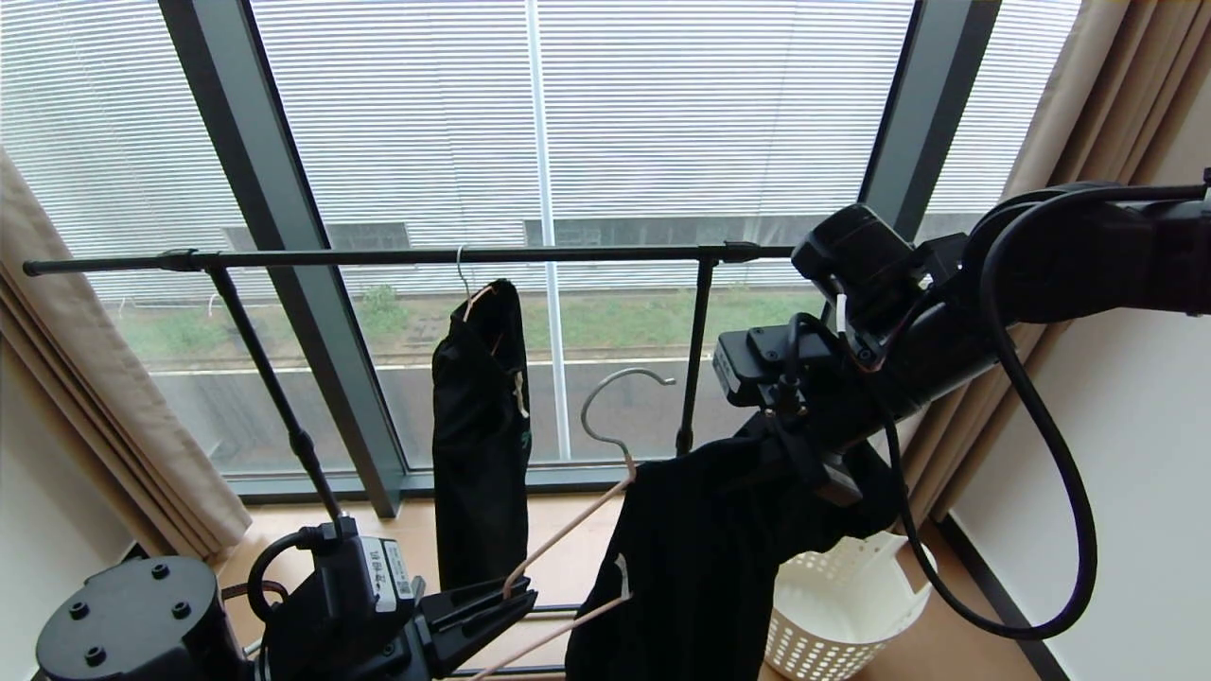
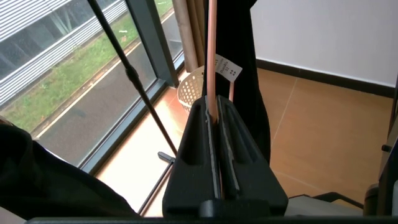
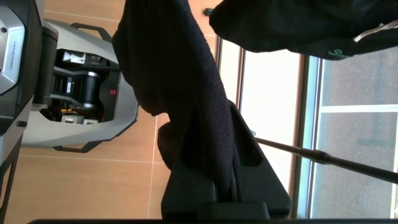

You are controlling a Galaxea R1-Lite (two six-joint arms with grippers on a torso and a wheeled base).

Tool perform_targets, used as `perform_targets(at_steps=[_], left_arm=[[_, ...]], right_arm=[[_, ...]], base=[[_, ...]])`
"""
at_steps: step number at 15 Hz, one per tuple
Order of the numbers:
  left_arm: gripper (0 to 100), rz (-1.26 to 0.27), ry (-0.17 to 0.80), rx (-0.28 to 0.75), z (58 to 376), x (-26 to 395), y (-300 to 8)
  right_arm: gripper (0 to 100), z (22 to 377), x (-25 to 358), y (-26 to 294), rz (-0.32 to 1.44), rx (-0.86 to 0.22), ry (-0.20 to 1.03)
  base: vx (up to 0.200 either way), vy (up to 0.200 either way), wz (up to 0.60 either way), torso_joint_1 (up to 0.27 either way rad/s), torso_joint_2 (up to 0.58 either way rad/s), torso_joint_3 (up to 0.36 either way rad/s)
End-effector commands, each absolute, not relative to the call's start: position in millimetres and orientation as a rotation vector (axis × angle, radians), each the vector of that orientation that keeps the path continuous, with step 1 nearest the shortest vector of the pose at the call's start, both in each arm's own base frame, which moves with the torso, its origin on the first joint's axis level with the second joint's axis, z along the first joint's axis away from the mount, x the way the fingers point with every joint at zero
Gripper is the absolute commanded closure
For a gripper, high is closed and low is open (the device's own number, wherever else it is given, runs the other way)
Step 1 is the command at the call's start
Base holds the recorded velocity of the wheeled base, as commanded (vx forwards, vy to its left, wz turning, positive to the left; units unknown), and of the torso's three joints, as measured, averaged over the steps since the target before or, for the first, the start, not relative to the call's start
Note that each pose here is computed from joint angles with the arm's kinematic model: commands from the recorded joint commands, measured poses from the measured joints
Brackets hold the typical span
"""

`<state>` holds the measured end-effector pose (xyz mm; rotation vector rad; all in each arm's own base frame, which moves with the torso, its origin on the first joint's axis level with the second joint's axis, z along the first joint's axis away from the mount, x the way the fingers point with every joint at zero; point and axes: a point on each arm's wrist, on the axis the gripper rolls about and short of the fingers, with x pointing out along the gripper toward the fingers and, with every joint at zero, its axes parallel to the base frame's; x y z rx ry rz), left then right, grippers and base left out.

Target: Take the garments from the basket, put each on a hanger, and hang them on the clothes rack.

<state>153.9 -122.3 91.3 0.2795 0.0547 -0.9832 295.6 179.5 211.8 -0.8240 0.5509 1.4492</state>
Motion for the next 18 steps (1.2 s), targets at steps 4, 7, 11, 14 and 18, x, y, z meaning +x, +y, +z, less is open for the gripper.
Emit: perform_targets(at_steps=[4, 7, 11, 14, 18], left_arm=[[0, -0.98, 0.06, 0.28, 90.2, 154.8, -122.0], [0, -0.97, 0.058, 0.275, 91.1, 156.2, -119.5], [0, -0.906, 0.105, 0.168, 93.0, 163.2, -110.4], [0, -0.827, 0.11, 0.005, 103.7, 178.3, -103.1], [0, -0.862, 0.201, -0.206, 102.1, 195.3, -90.9]], right_arm=[[100, 213.3, 292.4, 177.8, 1.451, -0.824, 0.552], [100, 216.4, 285.9, 174.2, 1.449, -0.825, 0.548], [100, 227.1, 282.1, 168.3, 1.379, -0.865, 0.544], [100, 242.7, 290.4, 160.0, 1.185, -0.886, 0.559], [100, 263.8, 300.9, 158.4, 1.004, -0.729, 0.537]], base=[[0.0, 0.0, 0.0, 0.0, 0.0, 0.0], [0.0, 0.0, 0.0, 0.0, 0.0, 0.0], [0.0, 0.0, 0.0, 0.0, 0.0, 0.0], [0.0, 0.0, 0.0, 0.0, 0.0, 0.0], [0.0, 0.0, 0.0, 0.0, 0.0, 0.0]])
